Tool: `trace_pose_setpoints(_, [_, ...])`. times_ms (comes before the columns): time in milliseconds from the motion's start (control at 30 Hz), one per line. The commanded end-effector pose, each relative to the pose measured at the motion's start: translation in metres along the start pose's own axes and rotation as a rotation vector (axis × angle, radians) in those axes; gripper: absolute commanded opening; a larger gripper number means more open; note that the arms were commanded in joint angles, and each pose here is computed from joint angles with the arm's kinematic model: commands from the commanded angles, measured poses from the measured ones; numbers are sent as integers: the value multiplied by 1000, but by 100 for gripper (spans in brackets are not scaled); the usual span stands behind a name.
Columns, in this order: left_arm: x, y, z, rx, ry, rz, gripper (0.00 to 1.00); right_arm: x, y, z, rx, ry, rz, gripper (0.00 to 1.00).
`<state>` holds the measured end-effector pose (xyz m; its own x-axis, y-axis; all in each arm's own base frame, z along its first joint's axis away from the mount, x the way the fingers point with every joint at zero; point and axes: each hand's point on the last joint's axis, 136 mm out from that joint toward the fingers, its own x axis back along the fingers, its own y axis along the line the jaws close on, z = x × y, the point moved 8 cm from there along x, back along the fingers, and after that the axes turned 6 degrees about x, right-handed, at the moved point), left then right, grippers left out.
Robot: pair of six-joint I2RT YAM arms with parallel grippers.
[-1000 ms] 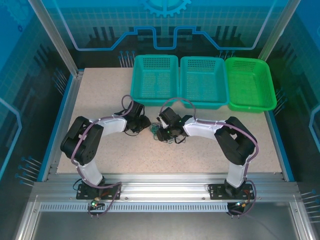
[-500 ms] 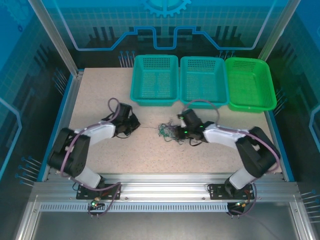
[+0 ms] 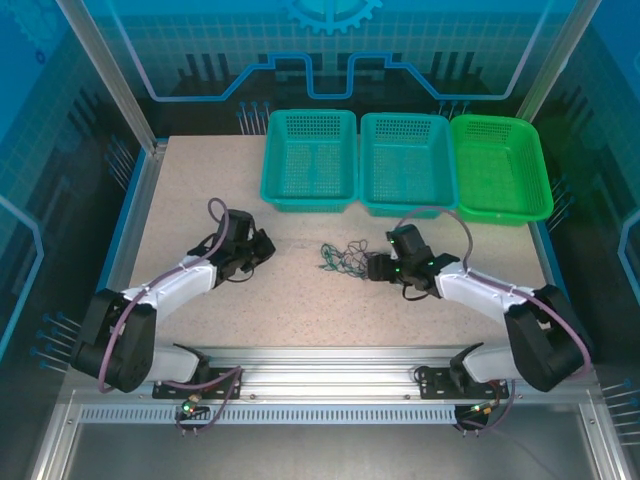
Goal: Untangle the cables
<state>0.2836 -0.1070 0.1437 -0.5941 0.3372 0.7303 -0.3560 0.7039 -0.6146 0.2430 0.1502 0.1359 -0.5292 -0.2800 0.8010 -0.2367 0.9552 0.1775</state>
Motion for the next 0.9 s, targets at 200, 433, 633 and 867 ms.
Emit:
trace_pose_setpoints(200, [0, -13, 2, -66, 14, 36, 0, 2, 97, -58, 267, -143, 89, 76])
trace_pose_setpoints(433, [12, -7, 1, -88, -15, -19, 0, -70, 105, -39, 310, 47, 60, 74])
trace_pose_setpoints(633, [30, -1, -6, -60, -61, -44, 0, -83, 71, -25, 262, 98, 108, 38])
trace_pose_setpoints(867, [78, 48, -22, 90, -228, -116, 0, -37, -7, -9, 75, 22, 146, 4])
